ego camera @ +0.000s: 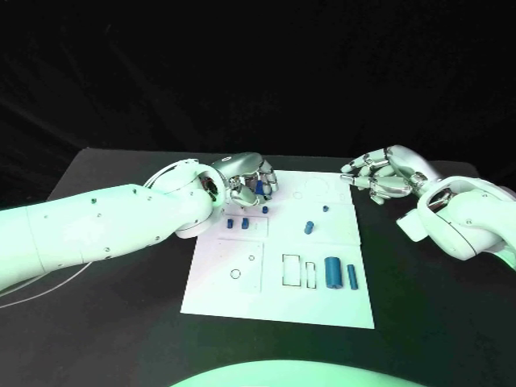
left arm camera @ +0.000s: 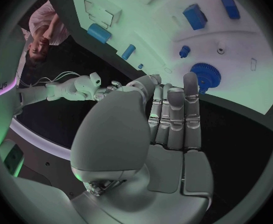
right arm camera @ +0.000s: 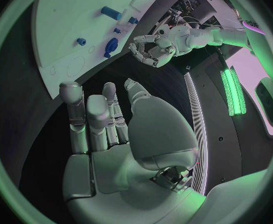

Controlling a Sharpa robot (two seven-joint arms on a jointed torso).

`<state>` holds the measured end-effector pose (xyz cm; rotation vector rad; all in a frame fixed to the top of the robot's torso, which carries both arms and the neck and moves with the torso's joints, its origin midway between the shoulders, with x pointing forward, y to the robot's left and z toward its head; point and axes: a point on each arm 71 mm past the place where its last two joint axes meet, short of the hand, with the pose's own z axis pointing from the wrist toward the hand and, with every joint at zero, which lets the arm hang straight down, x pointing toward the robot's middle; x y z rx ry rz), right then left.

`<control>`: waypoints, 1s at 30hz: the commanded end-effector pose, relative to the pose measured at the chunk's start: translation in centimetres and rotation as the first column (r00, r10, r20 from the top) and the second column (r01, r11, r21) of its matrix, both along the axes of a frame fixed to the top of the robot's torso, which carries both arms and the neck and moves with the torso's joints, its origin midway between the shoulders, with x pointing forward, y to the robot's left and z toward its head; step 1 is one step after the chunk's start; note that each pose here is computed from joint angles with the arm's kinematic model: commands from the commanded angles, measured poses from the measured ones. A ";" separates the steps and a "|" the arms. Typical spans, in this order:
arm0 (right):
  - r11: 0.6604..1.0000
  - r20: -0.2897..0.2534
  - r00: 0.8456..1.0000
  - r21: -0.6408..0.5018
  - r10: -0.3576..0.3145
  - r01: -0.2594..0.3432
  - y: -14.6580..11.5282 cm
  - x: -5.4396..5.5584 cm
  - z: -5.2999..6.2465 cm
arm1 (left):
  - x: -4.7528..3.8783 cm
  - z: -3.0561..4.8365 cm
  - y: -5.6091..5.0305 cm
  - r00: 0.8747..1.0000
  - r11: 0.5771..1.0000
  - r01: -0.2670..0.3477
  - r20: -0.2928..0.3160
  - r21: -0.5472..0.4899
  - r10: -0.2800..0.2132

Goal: Assemble the parts on the task board

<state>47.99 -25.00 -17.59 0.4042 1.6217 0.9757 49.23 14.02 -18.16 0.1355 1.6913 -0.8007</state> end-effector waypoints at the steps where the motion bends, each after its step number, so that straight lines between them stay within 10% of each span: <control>1: 1.000 0.011 1.000 0.001 0.004 -0.004 0.0 0.0 0.0 | -0.07 -0.27 -0.8 0.991 0.989 0.084 0.090 0.119 -0.095; 30: 1.000 0.011 1.000 0.002 0.003 -0.003 0.0 0.0 0.0 | 1.51 -2.94 -1.2 0.996 0.950 0.083 -0.004 0.301 -0.085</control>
